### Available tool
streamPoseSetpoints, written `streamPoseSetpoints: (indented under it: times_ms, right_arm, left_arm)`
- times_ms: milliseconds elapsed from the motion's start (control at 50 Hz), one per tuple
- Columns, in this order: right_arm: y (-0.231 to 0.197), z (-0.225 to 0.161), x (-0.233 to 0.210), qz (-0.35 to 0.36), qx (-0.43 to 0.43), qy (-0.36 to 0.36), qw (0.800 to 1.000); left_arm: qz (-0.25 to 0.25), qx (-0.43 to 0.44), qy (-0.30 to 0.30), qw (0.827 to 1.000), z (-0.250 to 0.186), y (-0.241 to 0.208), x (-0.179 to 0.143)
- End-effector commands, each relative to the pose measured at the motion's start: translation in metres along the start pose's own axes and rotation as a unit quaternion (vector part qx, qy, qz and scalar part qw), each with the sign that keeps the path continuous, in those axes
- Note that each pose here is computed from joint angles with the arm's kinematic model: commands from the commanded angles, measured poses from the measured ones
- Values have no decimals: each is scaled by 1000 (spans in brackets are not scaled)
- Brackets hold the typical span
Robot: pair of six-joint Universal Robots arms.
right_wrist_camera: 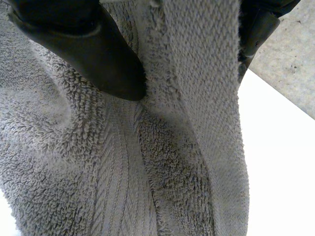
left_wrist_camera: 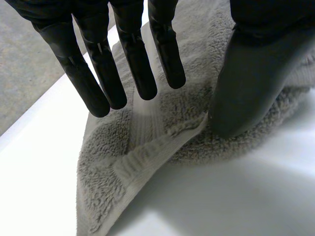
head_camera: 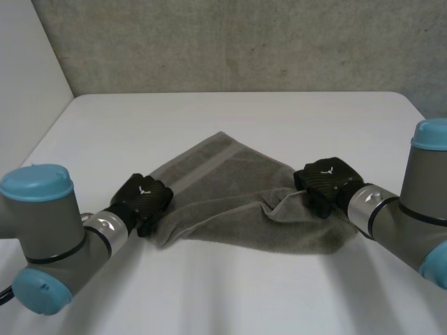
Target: Fold the towel.
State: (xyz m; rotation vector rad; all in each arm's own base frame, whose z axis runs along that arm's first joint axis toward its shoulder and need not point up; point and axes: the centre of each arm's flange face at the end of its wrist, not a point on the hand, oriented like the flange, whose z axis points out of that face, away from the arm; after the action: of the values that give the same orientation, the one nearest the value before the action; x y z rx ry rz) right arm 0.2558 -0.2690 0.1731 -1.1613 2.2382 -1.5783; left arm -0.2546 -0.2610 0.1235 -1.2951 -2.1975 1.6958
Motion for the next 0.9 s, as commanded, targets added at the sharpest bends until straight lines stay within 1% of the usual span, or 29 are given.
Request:
streamPoseSetpoints:
  times_ms: [20,140,380,480,580,640,760,800,820,860,880,900]
  right_arm:
    - [1,0,0,0,-2,-1,1000]
    - [1,0,-1,1,-3,-1,1000]
    - [3,0,-3,1,-4,-4,1000]
    - [3,0,-3,1,-4,-5,1000]
    - [3,0,-3,1,-4,-5,1000]
    - [3,0,-2,1,-5,-4,1000]
    - [3,1,-1,1,-4,-2,1000]
    - [1,1,1,1,-2,1,1000]
    - [1,1,1,1,-2,1,1000]
    - [0,1,1,0,1,1,1000]
    - [0,1,1,0,1,1,1000]
    - [-1,1,1,0,2,2,1000]
  left_arm:
    - [-6,0,21,1000,-12,-10,-2]
    - [-11,-11,36,999,-18,-9,2]
    - [-12,-14,32,999,-14,-4,-1]
    - [0,-19,30,999,-6,1,-3]
    - [33,-25,27,999,3,9,-5]
    - [39,-23,26,999,5,10,-6]
    - [47,-6,-2,999,15,6,-18]
    - [43,4,-36,998,18,-3,-31]
    - [42,4,-36,998,18,-3,-31]
    - [22,13,-73,997,20,-11,-42]
    - [22,13,-73,997,20,-11,-42]
    - [5,27,-92,995,18,-20,-50]
